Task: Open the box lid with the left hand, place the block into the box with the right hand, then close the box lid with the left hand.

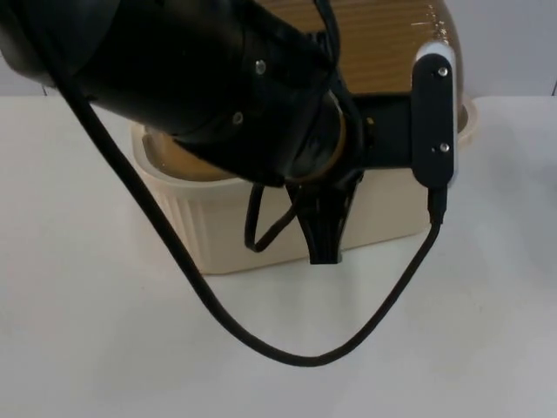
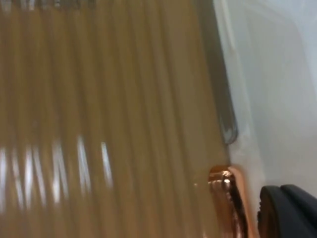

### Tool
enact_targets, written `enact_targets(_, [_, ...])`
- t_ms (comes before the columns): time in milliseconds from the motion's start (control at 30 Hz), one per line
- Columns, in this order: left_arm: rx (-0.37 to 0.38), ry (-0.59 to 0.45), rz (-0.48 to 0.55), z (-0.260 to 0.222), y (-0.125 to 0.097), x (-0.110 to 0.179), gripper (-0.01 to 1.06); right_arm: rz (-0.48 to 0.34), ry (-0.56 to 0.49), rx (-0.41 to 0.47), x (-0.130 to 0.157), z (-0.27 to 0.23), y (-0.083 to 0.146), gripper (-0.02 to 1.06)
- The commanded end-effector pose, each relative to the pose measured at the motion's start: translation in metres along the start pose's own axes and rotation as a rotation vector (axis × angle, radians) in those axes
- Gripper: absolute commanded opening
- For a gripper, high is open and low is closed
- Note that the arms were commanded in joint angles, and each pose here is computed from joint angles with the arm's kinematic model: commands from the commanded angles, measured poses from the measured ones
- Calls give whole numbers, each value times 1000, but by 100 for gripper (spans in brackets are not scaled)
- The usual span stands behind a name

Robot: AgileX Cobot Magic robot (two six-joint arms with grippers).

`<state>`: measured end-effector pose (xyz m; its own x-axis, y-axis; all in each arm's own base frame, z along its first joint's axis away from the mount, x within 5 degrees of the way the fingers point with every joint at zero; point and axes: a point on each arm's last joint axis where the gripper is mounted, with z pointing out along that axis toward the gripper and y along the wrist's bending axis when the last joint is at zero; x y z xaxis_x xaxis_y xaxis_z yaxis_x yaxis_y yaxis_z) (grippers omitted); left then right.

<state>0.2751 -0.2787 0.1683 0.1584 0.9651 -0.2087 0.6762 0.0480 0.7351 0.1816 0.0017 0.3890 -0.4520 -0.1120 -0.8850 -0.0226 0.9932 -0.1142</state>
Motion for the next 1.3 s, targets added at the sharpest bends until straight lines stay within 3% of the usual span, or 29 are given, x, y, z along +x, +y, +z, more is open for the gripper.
enact_targets(0, [-4, -4, -5, 1, 1, -1, 0, -5, -22, 8, -3, -2, -1, 105])
enact_targets(567, [-14, 16, -21, 5, 7, 8, 0, -5, -22, 8, -3, -2, -1, 105])
enact_targets(900, [-67, 49, 24, 3, 13, 11, 0, -5, -22, 8, -3, -2, -1, 105])
enact_targets(1267, [-85, 47, -101, -1, 38, 0, 0, -5, -22, 8, -3, -2, -1, 105])
